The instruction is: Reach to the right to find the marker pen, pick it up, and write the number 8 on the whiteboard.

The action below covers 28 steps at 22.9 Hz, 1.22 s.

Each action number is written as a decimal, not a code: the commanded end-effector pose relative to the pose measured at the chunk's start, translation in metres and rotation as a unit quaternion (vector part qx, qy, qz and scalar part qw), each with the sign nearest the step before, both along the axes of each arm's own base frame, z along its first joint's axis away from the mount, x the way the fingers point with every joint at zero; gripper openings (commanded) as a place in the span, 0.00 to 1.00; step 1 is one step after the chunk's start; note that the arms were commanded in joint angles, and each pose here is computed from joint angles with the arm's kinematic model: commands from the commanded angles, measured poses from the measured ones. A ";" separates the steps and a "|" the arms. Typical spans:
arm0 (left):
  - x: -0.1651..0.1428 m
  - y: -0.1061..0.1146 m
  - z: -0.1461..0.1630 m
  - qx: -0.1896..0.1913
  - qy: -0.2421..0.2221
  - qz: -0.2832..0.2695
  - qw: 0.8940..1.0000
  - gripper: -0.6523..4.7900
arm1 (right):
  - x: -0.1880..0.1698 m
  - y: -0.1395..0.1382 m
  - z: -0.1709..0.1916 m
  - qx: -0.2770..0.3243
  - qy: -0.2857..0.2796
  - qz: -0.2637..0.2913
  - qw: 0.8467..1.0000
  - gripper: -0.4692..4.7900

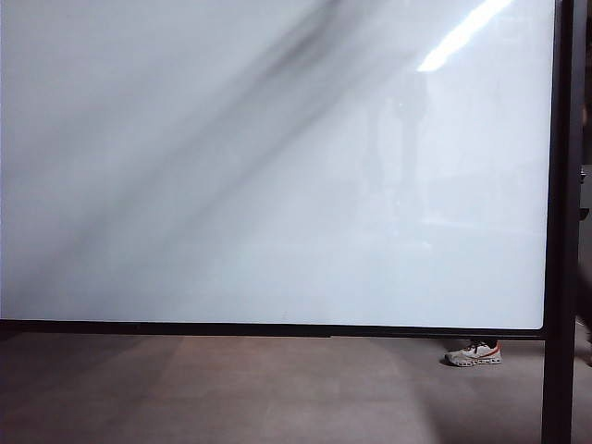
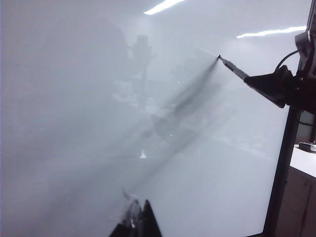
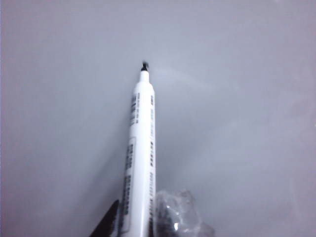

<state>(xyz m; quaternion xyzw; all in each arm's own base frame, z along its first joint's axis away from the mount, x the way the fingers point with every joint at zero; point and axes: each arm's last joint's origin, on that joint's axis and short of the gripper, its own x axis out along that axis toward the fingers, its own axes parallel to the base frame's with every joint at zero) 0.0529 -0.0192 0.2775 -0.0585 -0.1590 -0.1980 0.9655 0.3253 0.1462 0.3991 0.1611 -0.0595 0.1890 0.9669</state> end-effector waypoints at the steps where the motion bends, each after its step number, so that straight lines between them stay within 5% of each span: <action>1: -0.001 0.000 0.003 -0.003 -0.007 -0.002 1.000 0.11 | 0.002 0.000 -0.013 -0.011 0.025 -0.007 1.000 0.08; 28: -0.002 0.000 0.004 -0.004 -0.009 -0.002 1.000 0.11 | 0.000 0.000 -0.067 -0.024 0.087 -0.004 0.996 0.08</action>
